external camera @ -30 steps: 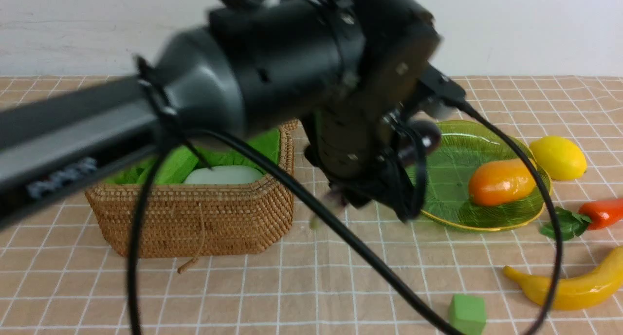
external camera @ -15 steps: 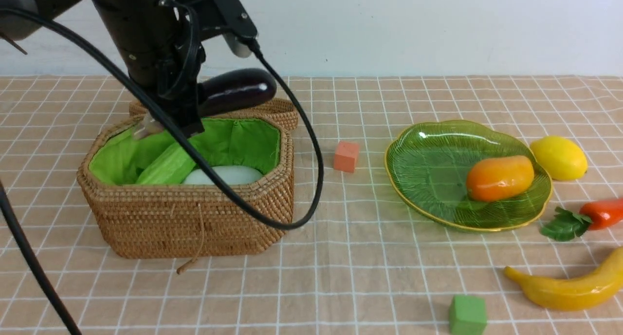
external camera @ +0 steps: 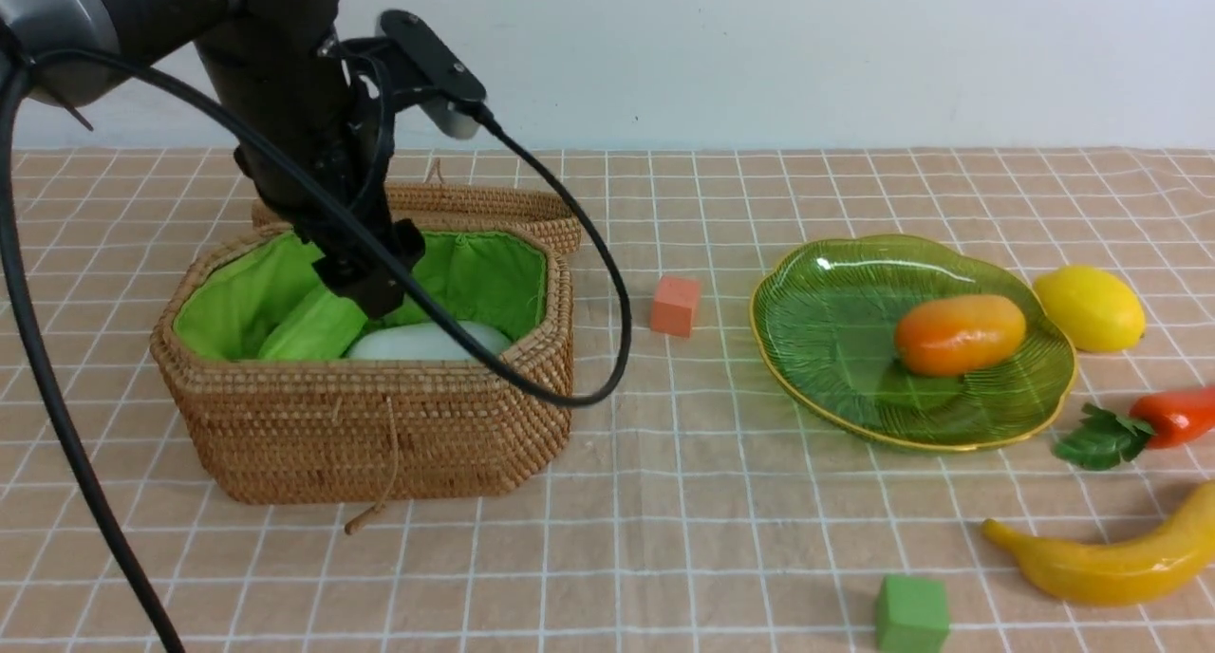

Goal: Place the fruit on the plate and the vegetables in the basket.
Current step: Use the right arm to grab a banana and put it into the right plate

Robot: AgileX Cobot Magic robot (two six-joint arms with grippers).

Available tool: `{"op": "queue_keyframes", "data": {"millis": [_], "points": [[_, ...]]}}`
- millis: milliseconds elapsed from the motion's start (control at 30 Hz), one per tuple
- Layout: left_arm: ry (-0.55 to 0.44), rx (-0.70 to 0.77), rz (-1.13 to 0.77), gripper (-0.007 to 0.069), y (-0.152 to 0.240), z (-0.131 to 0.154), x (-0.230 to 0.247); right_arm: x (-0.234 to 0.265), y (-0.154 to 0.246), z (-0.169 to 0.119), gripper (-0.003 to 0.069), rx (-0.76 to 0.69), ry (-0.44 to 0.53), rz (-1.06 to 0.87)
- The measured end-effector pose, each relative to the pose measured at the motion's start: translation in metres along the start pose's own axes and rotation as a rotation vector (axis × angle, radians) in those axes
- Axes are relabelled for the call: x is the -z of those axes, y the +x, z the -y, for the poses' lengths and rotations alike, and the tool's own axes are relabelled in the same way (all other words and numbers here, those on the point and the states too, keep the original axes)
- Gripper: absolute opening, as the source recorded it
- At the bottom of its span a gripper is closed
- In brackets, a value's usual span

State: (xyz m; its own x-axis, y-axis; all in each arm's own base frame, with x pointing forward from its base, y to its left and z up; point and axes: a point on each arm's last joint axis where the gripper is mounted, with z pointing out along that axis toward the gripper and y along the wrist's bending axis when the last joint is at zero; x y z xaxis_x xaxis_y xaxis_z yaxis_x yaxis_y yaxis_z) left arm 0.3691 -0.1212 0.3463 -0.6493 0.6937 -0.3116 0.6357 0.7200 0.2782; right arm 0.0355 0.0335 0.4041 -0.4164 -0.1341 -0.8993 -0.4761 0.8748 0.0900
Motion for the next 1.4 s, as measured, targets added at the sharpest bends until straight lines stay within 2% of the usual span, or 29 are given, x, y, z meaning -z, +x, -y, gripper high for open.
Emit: {"op": "queue_keyframes", "data": {"millis": [100, 167, 200, 233, 267, 333, 367, 400, 467, 500, 633, 767, 833, 867, 1000, 1100, 1200, 1400], "points": [[0.000, 0.138, 0.064, 0.0533, 0.000, 0.008, 0.027, -0.014, -0.002, 0.003, 0.0200, -0.035, -0.004, -0.071], [0.018, 0.243, 0.164, 0.0327, 0.000, 0.027, 0.067, -0.034, -0.005, 0.009, 0.0200, -0.069, -0.005, -0.168], [0.037, 0.276, 0.226, 0.0179, 0.003, 0.040, 0.093, -0.050, -0.007, 0.013, 0.0200, -0.086, -0.006, -0.234], [0.040, 0.279, 0.236, 0.0157, 0.004, 0.042, 0.096, -0.055, -0.007, 0.015, 0.0200, -0.091, -0.006, -0.251], [0.063, 0.280, 0.281, 0.0059, 0.009, 0.054, 0.116, -0.067, -0.008, 0.018, 0.0200, -0.100, -0.004, -0.296], [0.089, 0.265, 0.320, -0.0004, 0.019, 0.067, 0.134, -0.087, -0.009, 0.025, 0.0203, -0.109, 0.009, -0.364], [0.119, 0.255, 0.345, -0.0013, 0.034, 0.082, 0.150, -0.105, -0.009, 0.033, 0.0204, -0.112, 0.035, -0.412], [0.122, 0.255, 0.347, -0.0013, 0.036, 0.083, 0.151, -0.110, -0.008, 0.034, 0.0205, -0.116, 0.039, -0.428], [0.164, 0.223, 0.328, -0.0013, 0.069, 0.105, 0.157, -0.144, -0.003, 0.056, 0.0204, -0.170, 0.144, -0.534], [0.165, 0.223, 0.338, -0.0013, 0.074, 0.106, 0.161, -0.146, -0.001, 0.059, 0.0204, -0.185, 0.168, -0.549], [0.219, 0.181, 0.381, -0.0013, 0.132, 0.130, 0.153, -0.177, 0.015, 0.107, 0.0211, -0.371, 0.403, -0.665], [0.277, 0.164, 0.509, -0.0013, 0.172, 0.148, 0.130, -0.193, 0.033, 0.149, 0.0231, -0.566, 0.519, -0.702], [0.311, 0.173, 0.610, -0.0013, 0.193, 0.156, 0.117, -0.203, 0.044, 0.169, 0.0263, -0.681, 0.539, -0.700], [0.311, 0.173, 0.606, -0.0013, 0.196, 0.157, 0.115, -0.204, 0.045, 0.169, 0.0263, -0.688, 0.536, -0.704], [0.363, 0.185, 0.752, -0.0013, 0.222, 0.168, 0.099, -0.228, 0.062, 0.195, 0.0349, -0.830, 0.544, -0.669], [0.369, 0.175, 0.861, -0.0013, 0.233, 0.168, 0.104, -0.246, 0.076, 0.208, 0.0407, -0.857, 0.555, -0.659], [0.360, 0.171, 0.941, -0.0013, 0.236, 0.167, 0.110, -0.260, 0.088, 0.217, 0.0435, -0.872, 0.569, -0.657], [0.352, 0.178, 0.986, -0.0013, 0.235, 0.165, 0.113, -0.282, 0.115, 0.228, 0.0440, -0.906, 0.581, -0.726]]}}
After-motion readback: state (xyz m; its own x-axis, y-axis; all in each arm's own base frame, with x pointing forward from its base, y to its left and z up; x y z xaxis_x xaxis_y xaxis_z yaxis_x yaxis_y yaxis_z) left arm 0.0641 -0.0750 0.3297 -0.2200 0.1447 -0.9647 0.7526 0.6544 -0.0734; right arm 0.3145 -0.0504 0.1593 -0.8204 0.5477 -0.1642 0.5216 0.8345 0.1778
